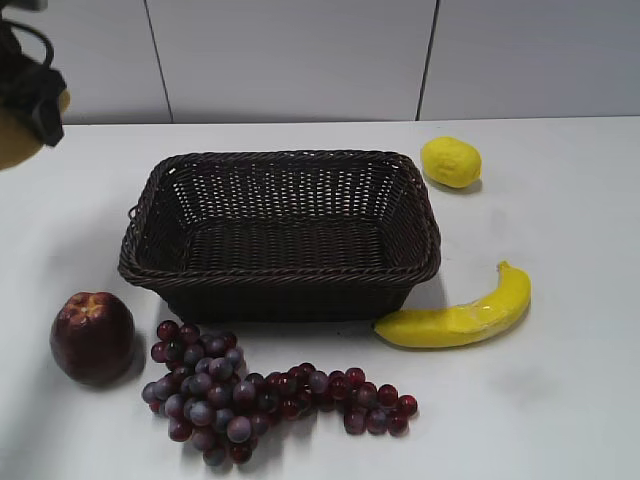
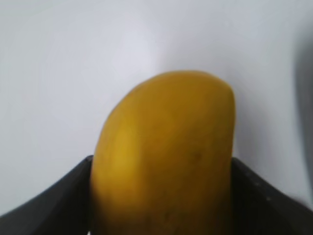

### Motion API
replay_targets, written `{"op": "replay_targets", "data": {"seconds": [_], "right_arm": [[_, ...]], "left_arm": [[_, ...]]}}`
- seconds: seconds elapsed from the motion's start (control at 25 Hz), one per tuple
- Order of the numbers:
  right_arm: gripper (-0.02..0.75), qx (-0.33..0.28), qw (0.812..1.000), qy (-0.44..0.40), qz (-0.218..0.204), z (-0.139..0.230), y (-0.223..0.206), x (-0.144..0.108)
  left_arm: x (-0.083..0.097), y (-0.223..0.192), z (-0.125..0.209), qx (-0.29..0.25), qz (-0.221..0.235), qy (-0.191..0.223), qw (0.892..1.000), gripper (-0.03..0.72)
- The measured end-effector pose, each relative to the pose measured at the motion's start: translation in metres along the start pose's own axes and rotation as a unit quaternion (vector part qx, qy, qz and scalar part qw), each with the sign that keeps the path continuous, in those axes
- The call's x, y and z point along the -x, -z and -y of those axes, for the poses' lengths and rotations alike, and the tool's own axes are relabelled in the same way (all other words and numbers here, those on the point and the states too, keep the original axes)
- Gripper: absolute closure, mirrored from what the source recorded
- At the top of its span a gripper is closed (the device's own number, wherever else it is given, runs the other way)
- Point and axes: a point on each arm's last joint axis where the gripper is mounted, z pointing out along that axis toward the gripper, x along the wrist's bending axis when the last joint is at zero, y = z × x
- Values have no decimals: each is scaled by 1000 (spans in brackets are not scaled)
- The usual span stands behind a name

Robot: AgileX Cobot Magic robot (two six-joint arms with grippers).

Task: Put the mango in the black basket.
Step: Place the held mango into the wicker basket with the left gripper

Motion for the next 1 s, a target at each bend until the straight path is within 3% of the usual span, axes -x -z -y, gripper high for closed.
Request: {"op": "replay_targets", "data": {"seconds": [0.12, 0.2, 0.4, 0.52, 0.68, 0.76, 0.92, 1.0], "right_arm": [[145, 0, 1000, 0, 0, 0, 0, 0], [145, 0, 1000, 0, 0, 0, 0, 0], [145, 0, 1000, 0, 0, 0, 0, 0], [145, 0, 1000, 0, 0, 0, 0, 0], [145, 0, 1000, 0, 0, 0, 0, 0], [145, 0, 1000, 0, 0, 0, 0, 0], [145, 0, 1000, 0, 0, 0, 0, 0], [145, 0, 1000, 0, 0, 0, 0, 0]], "left_arm": [[24, 33, -26, 60, -9, -54, 997, 121], [49, 52, -41, 99, -9, -92, 991, 121], [127, 71, -64, 173, 4, -215, 961, 121], [179, 60, -69, 190, 15, -320, 928, 121], [231, 30, -66, 167, 27, -452, 876, 121], [243, 10, -65, 145, 36, -478, 866, 121], [247, -30, -63, 88, 50, -495, 863, 121], [248, -47, -60, 58, 57, -514, 854, 121]]}}
